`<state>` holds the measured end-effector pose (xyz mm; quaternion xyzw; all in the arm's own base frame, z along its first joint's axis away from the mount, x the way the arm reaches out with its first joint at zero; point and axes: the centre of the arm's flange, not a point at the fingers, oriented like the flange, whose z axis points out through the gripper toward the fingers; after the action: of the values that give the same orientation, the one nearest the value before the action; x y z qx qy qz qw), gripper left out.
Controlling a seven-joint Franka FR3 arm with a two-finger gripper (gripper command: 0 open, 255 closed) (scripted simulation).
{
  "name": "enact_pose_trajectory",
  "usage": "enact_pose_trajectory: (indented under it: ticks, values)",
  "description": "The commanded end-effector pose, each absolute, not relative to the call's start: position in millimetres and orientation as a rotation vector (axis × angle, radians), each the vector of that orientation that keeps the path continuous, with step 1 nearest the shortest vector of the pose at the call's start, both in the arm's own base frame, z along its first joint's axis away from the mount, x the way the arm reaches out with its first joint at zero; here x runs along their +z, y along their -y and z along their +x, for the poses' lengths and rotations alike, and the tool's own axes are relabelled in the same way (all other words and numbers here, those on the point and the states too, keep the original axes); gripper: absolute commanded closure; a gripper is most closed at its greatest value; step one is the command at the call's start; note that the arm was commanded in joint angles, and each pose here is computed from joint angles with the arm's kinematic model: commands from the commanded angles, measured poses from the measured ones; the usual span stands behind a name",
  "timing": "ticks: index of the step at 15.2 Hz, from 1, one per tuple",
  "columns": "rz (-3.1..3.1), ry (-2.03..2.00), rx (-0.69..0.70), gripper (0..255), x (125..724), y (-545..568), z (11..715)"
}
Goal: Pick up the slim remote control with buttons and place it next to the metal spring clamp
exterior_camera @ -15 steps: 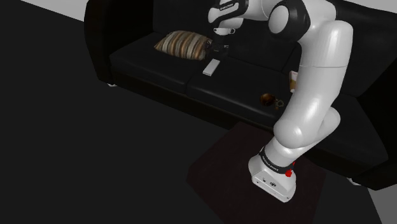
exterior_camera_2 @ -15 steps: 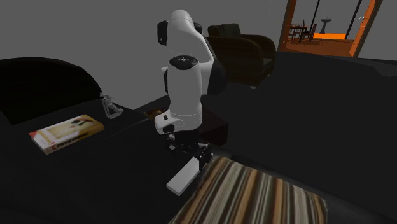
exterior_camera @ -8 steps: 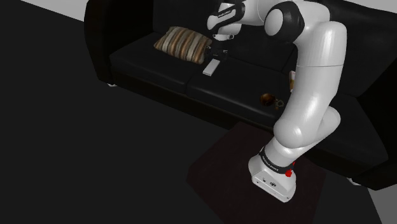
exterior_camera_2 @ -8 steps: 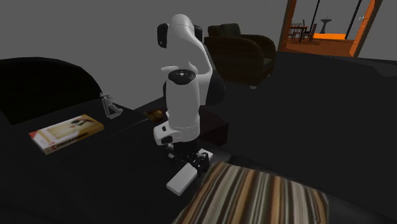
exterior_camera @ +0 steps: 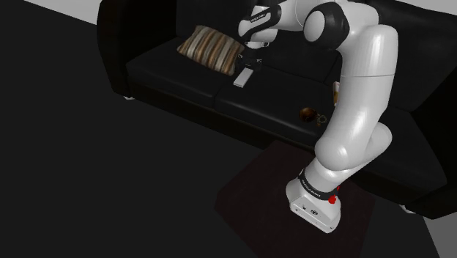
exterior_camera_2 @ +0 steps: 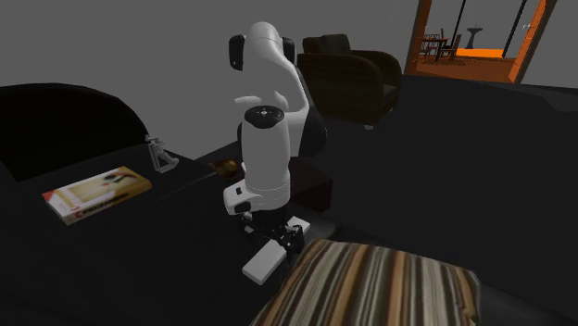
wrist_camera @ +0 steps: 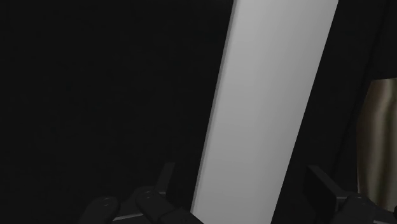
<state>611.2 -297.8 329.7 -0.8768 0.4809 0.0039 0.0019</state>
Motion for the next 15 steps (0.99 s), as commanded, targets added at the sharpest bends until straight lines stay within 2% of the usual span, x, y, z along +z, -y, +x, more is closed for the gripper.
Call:
enact_pose_trajectory:
  ticks: [1,10,15]
  values:
    - [-2.752,-1.507,0.015,255,328,297,611]
    - [-2.752,-1.507,0.015,255,328,297,611]
    - [-2.752,-1.507,0.015,255,355,297,611]
